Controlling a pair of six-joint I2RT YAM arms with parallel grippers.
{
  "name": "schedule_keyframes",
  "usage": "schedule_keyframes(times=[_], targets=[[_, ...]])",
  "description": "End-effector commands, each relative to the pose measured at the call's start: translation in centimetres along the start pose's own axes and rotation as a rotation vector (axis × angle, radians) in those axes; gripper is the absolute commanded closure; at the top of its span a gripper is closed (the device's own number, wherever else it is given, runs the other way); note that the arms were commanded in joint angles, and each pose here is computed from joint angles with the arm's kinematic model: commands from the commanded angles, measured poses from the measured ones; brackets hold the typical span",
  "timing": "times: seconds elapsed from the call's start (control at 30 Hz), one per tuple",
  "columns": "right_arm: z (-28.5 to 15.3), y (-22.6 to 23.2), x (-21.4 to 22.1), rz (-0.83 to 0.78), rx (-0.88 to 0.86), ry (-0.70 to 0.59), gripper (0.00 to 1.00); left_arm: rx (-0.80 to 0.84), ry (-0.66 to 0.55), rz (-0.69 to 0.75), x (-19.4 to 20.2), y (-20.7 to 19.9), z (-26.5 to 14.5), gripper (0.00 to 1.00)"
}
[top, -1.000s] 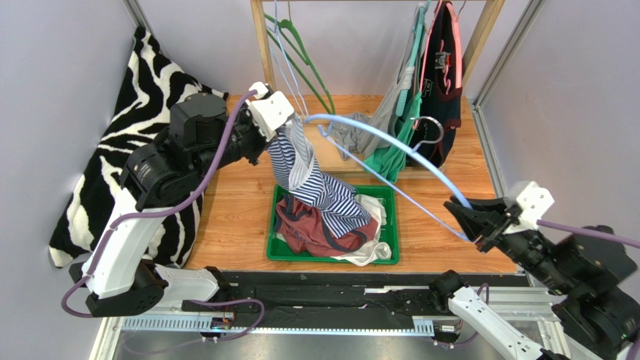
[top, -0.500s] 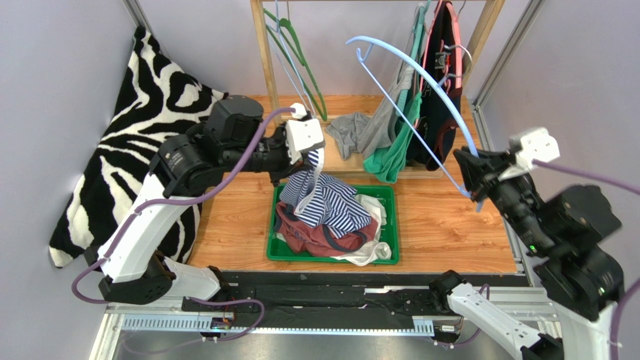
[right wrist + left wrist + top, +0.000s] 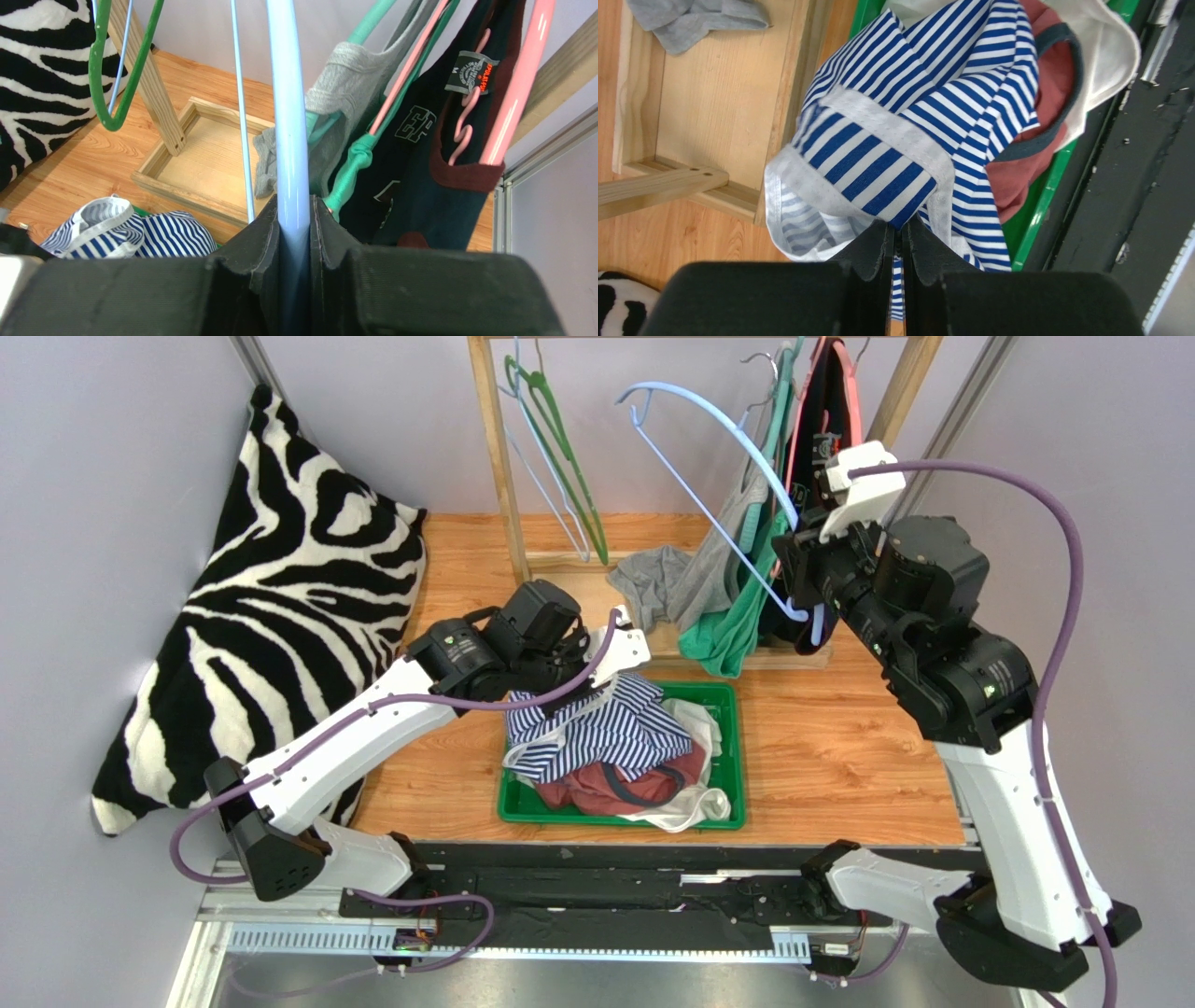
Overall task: Remove the tank top from the hanger
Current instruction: Place the hanger at the clothesline.
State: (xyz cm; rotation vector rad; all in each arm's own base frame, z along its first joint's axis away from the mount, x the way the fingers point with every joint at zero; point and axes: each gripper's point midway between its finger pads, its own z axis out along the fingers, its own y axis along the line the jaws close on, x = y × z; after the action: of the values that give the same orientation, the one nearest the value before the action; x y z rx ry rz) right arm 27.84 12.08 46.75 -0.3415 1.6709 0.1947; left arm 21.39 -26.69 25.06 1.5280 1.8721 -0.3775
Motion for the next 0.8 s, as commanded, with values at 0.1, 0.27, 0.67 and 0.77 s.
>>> schedule_keyframes(times=[0.1, 0.27, 0.67, 0.77], targets=[[1.4, -0.7, -4.9, 0.049, 0.053, -0.105, 1.00, -0.133, 0.007, -0.012, 0.9, 2.7, 2.5, 0.61], [3.4, -0.3, -4.8, 0.026, 0.069, -0.083, 1.00, -0.099, 0.074, -0.019, 2.1, 2.1, 2.9, 0.05], [6.3, 1.6, -6.5, -0.061, 0.128, -0.081, 1.00, -0.050, -0.166, 0.059, -4.5, 0.4, -9.0, 0.03], [7.5, 2.1, -6.6, -0.085, 0.153, -0.072, 1.00, -0.081, -0.249, 0.099, -5.7, 0.3, -12.4, 0.03]])
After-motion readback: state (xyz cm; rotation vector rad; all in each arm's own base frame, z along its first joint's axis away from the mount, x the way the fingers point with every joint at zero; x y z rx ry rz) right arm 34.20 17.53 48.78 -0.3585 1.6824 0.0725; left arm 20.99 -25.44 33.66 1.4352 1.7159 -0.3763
